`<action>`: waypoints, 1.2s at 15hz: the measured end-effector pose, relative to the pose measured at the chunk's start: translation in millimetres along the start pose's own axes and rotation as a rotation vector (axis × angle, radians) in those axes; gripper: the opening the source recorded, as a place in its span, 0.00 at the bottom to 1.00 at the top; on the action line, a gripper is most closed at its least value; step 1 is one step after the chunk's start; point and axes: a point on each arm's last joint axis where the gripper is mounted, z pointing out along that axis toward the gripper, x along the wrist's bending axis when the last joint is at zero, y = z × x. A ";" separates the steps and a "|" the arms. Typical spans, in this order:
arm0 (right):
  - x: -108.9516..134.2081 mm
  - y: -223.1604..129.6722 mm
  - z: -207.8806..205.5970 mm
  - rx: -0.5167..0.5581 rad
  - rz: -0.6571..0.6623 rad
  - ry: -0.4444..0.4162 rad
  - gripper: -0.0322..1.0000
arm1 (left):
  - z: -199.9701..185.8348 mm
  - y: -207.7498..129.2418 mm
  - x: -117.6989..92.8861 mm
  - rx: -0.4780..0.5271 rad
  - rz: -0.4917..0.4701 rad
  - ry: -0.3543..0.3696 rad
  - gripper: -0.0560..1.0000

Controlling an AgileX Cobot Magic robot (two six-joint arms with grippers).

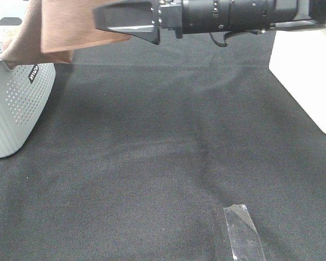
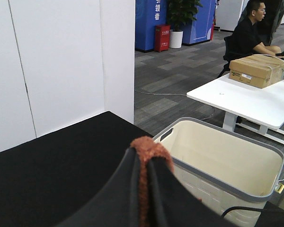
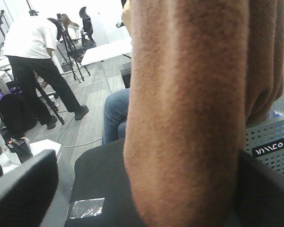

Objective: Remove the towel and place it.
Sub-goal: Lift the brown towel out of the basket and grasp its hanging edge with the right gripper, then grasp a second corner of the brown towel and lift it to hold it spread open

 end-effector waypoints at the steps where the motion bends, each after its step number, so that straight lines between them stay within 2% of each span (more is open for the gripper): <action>1: -0.7 1.0 0.0 -0.011 0.008 -0.008 0.84 | 0.0 0.0 -0.1 0.000 -0.004 -0.001 0.06; 4: -2.3 2.5 -0.4 -0.027 0.021 -0.023 0.47 | 7.9 -5.0 1.9 0.006 -0.028 -0.005 0.06; 6: -2.6 1.8 -0.4 -0.021 0.037 -0.026 0.14 | 10.4 -6.4 2.9 0.006 -0.038 -0.003 0.06; 7: -1.4 1.0 -0.3 -0.011 0.033 -0.013 0.05 | 10.4 -6.3 2.7 0.006 -0.040 -0.004 0.06; 9: 3.1 -1.4 -0.6 0.022 0.023 0.031 0.04 | 10.4 -6.4 2.6 0.007 -0.041 -0.005 0.06; 11: 12.7 2.7 -5.3 0.077 0.069 0.053 0.04 | 10.4 -6.5 2.6 0.008 -0.045 -0.006 0.06; 13: 26.9 16.8 -17.1 0.142 0.086 0.003 0.04 | 10.4 -6.5 2.6 0.008 -0.049 -0.006 0.06; 16: 49.8 48.1 -47.3 0.204 0.043 -0.236 0.04 | 12.5 -8.0 3.2 0.011 -0.062 -0.005 0.06; 17: 64.0 62.0 -68.8 0.257 -0.038 -0.382 0.04 | 18.2 -11.6 5.3 0.014 -0.100 -0.001 0.06; 18: 70.0 67.6 -79.6 0.278 -0.068 -0.459 0.04 | 23.1 -13.8 7.6 0.005 -0.129 0.008 0.06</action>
